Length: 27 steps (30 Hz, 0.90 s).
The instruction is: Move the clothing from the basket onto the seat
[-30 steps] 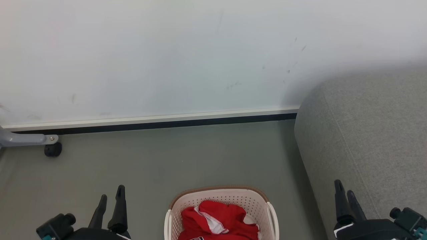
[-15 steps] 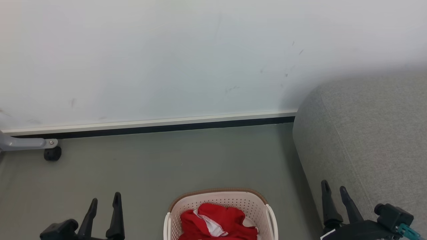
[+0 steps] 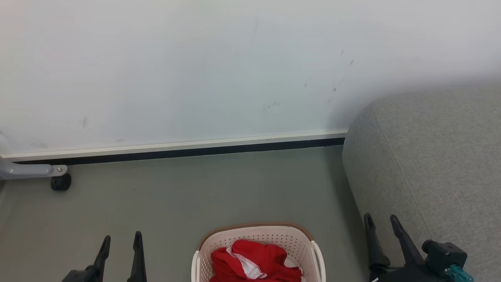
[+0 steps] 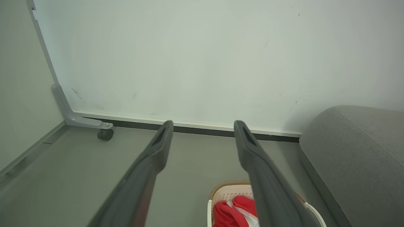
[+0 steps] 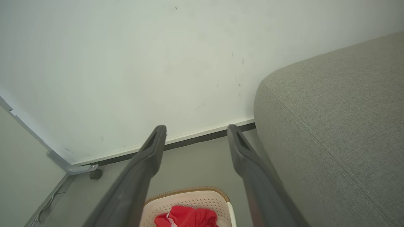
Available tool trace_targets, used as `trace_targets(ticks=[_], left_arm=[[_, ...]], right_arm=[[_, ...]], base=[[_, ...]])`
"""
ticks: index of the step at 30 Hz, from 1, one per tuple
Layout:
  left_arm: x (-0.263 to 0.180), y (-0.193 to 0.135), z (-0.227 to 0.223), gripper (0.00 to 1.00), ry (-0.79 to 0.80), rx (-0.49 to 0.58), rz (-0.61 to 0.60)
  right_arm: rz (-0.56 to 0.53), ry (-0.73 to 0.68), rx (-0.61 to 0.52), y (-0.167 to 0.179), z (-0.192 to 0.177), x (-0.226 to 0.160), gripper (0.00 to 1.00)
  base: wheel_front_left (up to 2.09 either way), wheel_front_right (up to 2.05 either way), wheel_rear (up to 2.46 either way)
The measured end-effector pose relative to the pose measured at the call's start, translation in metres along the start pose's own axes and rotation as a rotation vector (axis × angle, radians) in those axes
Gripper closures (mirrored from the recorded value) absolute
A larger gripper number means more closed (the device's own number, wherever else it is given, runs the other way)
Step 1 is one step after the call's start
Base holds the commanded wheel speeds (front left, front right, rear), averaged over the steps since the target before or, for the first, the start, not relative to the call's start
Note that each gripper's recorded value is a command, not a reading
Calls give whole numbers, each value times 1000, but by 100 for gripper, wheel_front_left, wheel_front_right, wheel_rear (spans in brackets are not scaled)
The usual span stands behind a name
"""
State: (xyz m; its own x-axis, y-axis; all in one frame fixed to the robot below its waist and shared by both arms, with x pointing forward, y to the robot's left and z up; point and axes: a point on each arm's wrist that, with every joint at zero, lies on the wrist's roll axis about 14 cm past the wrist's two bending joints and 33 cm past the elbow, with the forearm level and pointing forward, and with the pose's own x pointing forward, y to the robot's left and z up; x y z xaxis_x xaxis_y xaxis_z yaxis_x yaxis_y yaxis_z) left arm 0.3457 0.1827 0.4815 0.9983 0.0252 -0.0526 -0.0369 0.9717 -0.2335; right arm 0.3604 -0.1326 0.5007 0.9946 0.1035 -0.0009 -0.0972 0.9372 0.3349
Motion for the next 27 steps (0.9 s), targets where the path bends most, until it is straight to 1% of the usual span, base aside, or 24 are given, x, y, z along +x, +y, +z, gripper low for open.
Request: trace_targets(ticks=[8, 15, 27], left_arm=[[-4, -1, 2, 0, -28, 115, -7], [-5, -6, 5, 0, -58, 194, -23], [-4, -6, 1, 0, -48, 192, -26]], right_arm=[[42, -35, -107, 12, 4, -1, 0], [73, -65, -202, 21, 6, -3, 0], [69, -59, -209, 19, 4, -3, 0]], base=[[0, 0, 0], [0, 0, 0], [0, 0, 0]])
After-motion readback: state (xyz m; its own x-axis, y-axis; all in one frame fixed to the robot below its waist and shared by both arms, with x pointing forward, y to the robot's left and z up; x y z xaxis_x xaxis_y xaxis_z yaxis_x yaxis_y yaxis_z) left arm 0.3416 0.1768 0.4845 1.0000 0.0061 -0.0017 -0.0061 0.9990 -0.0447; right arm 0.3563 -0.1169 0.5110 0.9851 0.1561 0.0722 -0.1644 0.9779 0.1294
